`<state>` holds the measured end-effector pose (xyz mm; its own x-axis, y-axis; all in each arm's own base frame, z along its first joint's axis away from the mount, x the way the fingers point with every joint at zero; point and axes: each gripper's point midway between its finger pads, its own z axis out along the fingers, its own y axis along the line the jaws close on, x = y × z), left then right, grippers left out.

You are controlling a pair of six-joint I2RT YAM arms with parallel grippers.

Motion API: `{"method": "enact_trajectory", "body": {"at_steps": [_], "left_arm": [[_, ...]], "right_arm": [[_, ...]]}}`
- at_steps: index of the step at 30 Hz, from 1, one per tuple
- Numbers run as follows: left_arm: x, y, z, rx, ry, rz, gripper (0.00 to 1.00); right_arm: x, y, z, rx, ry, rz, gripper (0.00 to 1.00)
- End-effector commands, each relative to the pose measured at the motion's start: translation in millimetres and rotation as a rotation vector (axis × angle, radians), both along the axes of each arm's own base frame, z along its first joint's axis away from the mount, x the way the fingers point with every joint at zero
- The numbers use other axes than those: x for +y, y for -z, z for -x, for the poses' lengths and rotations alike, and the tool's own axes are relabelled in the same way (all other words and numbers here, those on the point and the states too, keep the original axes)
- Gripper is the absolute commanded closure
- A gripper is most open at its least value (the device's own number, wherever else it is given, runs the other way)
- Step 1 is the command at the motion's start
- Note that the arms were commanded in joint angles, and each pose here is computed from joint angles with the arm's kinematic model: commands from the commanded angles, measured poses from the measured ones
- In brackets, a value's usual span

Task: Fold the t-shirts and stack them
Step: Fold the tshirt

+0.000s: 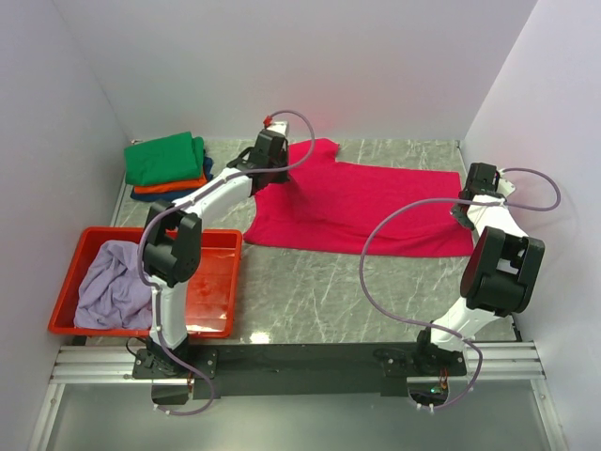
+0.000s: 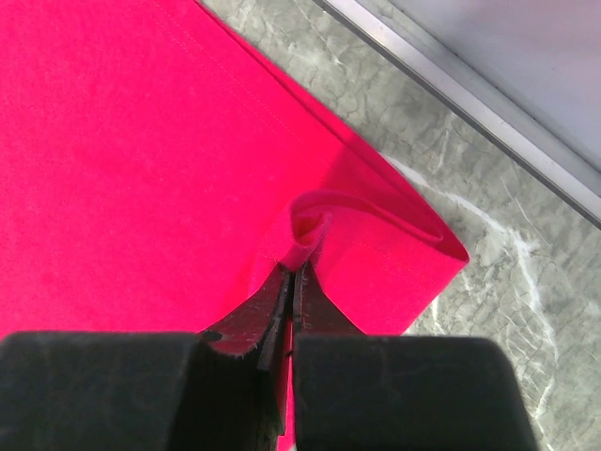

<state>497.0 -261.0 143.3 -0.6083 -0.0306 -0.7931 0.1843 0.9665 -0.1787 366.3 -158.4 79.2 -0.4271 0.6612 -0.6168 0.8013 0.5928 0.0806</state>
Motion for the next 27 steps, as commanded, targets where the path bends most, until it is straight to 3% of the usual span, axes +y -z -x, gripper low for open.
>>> {"method": "enact_trajectory", "body": {"at_steps": [1, 14, 16, 17, 18, 21, 23, 24, 27], "left_arm": [[7.7, -38.2, -16.7, -0.087, -0.06, 0.077, 0.99], [19.3, -28.5, -20.5, -0.058, -0.084, 0.118, 0.99], [19.0, -25.9, -21.1, -0.049, -0.084, 0.119, 0.98], [18.4, -25.2, -21.4, -0.047, -0.083, 0.12, 0.93], [18.1, -26.3, -21.7, -0.05, -0.085, 0.125, 0.77], [19.5, -32.2, -22.3, -0.066, -0.099, 0.136, 0.42], [22.0, -43.5, -21.7, -0.094, -0.11, 0.148, 0.32], [24.1, -53.9, -20.3, -0.114, -0.116, 0.156, 0.25], [24.2, -69.7, -11.8, -0.147, -0.114, 0.19, 0.17]], "right_arm": [[-10.5, -27.1, -12.6, -0.057, 0.014, 0.065, 1.0], [-12.9, -20.0, -16.7, -0.039, 0.02, 0.062, 1.0], [-10.8, -18.8, -18.8, -0.045, 0.011, 0.051, 0.96], [-10.2, -17.0, -19.4, -0.042, 0.007, 0.047, 0.87], [-8.7, -17.7, -20.9, -0.05, 0.002, 0.04, 0.82], [-6.6, -23.1, -22.0, -0.075, -0.01, 0.046, 0.66], [-6.8, -35.3, -20.4, -0.114, -0.012, 0.061, 0.53], [-6.9, -40.6, -19.4, -0.128, -0.012, 0.069, 0.5], [-6.6, -61.1, -12.0, -0.189, -0.003, 0.099, 0.44]]}}
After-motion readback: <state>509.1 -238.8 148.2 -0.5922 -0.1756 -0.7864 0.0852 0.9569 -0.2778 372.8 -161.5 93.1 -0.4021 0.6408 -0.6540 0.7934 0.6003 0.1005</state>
